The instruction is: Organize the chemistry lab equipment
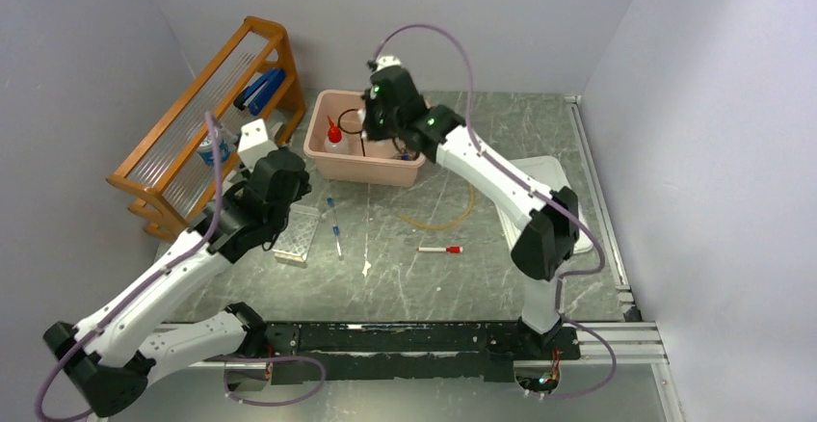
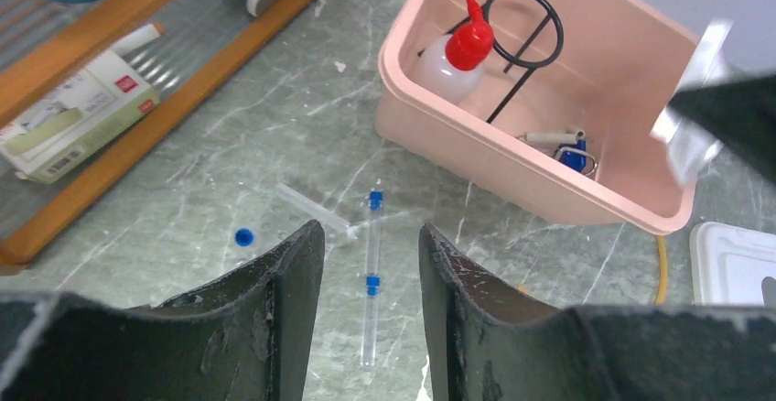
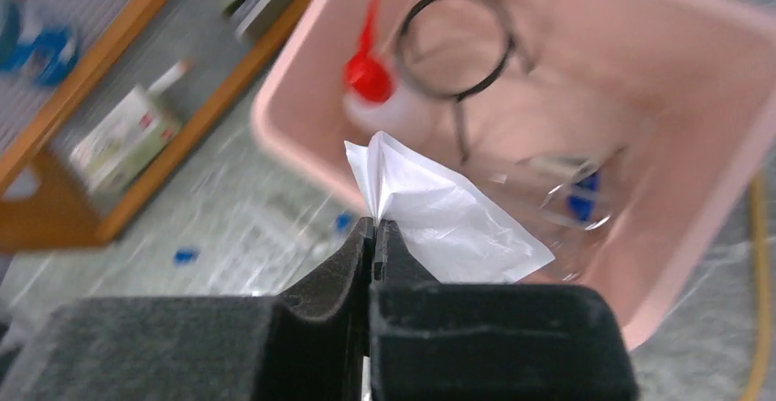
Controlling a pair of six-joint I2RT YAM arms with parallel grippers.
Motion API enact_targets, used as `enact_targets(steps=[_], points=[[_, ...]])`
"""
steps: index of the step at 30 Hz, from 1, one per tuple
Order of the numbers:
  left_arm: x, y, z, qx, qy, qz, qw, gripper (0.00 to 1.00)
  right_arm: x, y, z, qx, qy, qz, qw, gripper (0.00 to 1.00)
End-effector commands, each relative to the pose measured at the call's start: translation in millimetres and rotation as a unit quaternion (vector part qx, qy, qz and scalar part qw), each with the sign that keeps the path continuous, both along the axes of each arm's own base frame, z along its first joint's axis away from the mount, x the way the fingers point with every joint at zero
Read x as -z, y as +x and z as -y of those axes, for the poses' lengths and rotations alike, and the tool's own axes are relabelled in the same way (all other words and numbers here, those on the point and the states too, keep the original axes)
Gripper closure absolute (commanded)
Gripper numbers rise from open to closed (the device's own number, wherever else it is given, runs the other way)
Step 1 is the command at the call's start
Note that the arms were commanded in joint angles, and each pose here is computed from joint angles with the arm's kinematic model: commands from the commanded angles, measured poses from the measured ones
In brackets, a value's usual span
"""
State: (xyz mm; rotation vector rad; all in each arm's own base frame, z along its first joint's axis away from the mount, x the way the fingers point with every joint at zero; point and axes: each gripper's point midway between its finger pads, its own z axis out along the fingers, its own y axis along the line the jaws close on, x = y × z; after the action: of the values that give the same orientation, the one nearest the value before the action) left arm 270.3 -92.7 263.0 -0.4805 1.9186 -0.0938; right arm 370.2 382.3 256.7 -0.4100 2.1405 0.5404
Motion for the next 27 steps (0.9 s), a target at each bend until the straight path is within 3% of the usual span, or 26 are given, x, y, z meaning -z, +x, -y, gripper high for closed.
enact_targets(steps=[1, 10, 16, 22, 27], points=[[-3.0, 25.4, 33.0, 0.037, -0.031, 0.005, 0.999, 0.52, 44.0, 61.6, 34.9, 0.054, -0.045, -0.025, 0.997, 1.0], [45.2, 66.1, 70.0, 0.141, -0.08, -0.062, 0.985, 0.52, 104.1, 112.5, 42.5, 0.06, -0.077, -0.038, 0.995, 0.98], [62.1, 75.2, 81.7, 0.184, -0.077, -0.079, 0.977, 0.5, 137.2, 136.1, 51.9, 0.093, -0.092, -0.042, 0.99, 0.97], [71.3, 75.1, 91.3, 0.22, -0.072, -0.092, 0.969, 0.44, 124.5, 141.3, 45.8, 0.084, -0.082, -0.037, 0.992, 0.73], [76.5, 66.3, 113.0, 0.296, -0.08, -0.096, 0.947, 0.37, 85.6, 126.1, 45.8, 0.071, -0.043, -0.023, 0.996, 0.63]])
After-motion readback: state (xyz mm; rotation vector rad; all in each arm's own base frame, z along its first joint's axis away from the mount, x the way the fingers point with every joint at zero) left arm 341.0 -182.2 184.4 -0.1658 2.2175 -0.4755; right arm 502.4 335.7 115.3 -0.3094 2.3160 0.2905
